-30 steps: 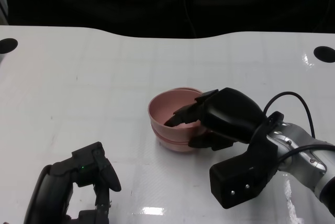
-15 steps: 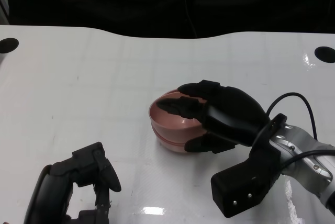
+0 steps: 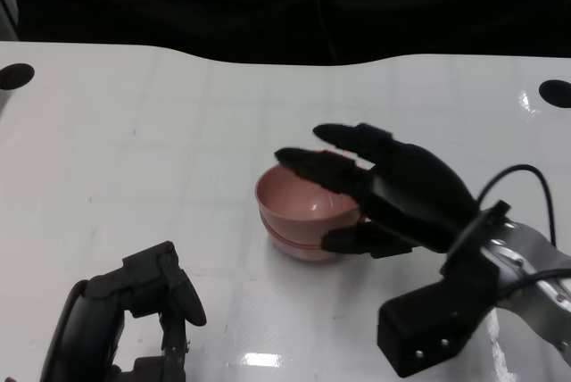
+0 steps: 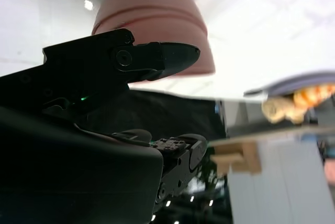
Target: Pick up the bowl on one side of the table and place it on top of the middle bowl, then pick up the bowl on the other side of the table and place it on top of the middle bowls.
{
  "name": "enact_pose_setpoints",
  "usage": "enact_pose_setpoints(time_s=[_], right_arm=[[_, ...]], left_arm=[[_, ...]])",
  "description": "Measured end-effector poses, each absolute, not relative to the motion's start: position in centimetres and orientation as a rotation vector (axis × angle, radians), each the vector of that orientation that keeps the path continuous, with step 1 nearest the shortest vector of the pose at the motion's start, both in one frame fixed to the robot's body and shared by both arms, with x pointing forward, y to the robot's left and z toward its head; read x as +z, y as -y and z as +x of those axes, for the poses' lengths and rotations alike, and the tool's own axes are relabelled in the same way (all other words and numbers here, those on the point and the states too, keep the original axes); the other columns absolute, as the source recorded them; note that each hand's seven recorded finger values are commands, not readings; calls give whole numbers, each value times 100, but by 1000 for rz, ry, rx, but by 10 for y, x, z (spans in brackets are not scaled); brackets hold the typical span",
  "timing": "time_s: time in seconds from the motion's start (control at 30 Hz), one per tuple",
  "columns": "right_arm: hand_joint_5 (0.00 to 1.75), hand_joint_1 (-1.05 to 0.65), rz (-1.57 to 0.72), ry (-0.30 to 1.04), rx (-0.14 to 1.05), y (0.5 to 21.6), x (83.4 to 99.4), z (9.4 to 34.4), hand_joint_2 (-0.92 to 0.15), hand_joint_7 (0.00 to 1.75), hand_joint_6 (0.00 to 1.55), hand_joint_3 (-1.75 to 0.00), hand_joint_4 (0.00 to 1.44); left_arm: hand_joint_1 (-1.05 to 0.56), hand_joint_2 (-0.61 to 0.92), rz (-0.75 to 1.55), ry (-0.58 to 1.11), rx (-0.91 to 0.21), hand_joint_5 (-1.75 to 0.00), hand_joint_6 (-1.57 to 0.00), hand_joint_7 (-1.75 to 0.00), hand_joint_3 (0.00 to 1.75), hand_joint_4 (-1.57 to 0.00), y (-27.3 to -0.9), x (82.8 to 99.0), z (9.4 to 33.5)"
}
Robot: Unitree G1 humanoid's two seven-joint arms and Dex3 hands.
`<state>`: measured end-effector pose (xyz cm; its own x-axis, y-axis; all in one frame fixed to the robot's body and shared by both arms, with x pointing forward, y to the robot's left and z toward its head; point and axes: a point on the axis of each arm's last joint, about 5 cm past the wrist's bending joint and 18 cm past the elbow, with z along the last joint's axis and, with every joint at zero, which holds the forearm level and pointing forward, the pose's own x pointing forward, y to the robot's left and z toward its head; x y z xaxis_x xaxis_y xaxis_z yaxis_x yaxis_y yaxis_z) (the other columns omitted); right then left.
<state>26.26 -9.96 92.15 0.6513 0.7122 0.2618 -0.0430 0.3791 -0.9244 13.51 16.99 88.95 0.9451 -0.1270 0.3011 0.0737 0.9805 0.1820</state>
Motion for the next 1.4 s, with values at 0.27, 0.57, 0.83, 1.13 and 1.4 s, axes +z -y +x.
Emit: enact_pose_setpoints(time_s=[0.27,0.57,0.83,1.13,1.4], right_arm=[[24,-77,-1093,726,532,104,921,261,-92,0,15,-35,0],[90,-57,-866,792,411,139,905,232,-92,14,31,-19,1],[105,-40,-710,771,348,165,890,208,-92,31,58,-12,27],[116,0,-463,644,309,167,890,183,-50,55,91,-94,76],[164,13,-277,508,255,158,885,163,-31,123,87,-147,89]], left_arm=[[11,24,170,324,-104,-175,-82,-165,171,-96,-170,890,137],[12,23,169,318,-106,-175,-82,-166,171,-97,-170,888,138],[12,22,168,319,-105,-175,-82,-165,171,-97,-170,888,138],[11,22,169,320,-105,-175,-82,-165,170,-96,-170,887,139],[10,22,166,320,-107,-175,-82,-165,170,-96,-172,887,138]])
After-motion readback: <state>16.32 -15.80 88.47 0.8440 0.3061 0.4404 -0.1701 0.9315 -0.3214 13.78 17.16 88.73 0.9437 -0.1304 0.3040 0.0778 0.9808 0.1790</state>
